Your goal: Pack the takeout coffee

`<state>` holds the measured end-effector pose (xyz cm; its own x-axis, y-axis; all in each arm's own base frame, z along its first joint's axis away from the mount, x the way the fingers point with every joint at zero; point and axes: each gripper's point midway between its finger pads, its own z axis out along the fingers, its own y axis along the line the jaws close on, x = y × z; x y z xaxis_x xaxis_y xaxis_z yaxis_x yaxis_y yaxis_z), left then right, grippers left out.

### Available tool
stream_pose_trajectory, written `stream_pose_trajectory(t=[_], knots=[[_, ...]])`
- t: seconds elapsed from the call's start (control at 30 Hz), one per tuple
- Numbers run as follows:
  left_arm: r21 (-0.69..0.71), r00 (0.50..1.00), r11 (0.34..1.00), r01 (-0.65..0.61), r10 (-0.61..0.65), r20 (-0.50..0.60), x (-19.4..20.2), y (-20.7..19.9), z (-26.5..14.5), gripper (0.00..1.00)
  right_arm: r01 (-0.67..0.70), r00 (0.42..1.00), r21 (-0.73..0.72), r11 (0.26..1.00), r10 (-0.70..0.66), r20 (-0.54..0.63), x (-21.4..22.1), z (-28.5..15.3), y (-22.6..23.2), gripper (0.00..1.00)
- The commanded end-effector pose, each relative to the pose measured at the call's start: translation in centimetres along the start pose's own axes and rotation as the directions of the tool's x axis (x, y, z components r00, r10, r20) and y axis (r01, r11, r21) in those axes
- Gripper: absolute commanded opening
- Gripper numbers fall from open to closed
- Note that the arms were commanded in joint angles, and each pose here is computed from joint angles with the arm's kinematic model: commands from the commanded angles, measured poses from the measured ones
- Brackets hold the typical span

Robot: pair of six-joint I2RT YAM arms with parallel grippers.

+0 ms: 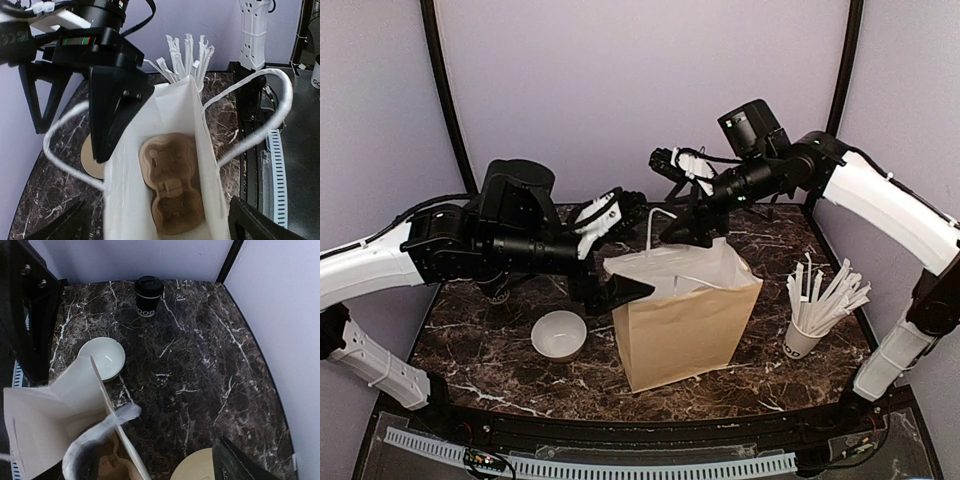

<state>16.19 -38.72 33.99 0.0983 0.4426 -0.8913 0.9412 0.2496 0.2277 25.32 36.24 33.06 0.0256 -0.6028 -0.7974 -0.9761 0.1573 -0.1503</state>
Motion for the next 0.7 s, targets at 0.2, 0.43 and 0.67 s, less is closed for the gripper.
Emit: stream_pose_trajectory(t=[0.2, 0.43, 0.67], knots=[[0.141, 0.987, 0.990, -0.032, 0.009, 0.161, -3.7, -3.1, -6.5, 0.99, 0.094, 0.995, -0.072, 0.993, -0.091, 0.042, -0.9, -5.5, 3.5, 0.99], [0.249, 0.985, 0.965, -0.084, 0.042, 0.168, -4.5, -4.9, -3.0, 0.96, 0.077, 0.996, -0.036, 0.996, -0.075, 0.052, -1.4, -5.2, 2.6, 0.94], [0.367, 0.981, 0.921, -0.131, 0.067, 0.181, -4.9, -7.6, 0.7, 0.88, 0.063, 0.998, -0.044, 0.997, -0.063, -0.006, 0.4, -2.9, 2.0, 0.77]])
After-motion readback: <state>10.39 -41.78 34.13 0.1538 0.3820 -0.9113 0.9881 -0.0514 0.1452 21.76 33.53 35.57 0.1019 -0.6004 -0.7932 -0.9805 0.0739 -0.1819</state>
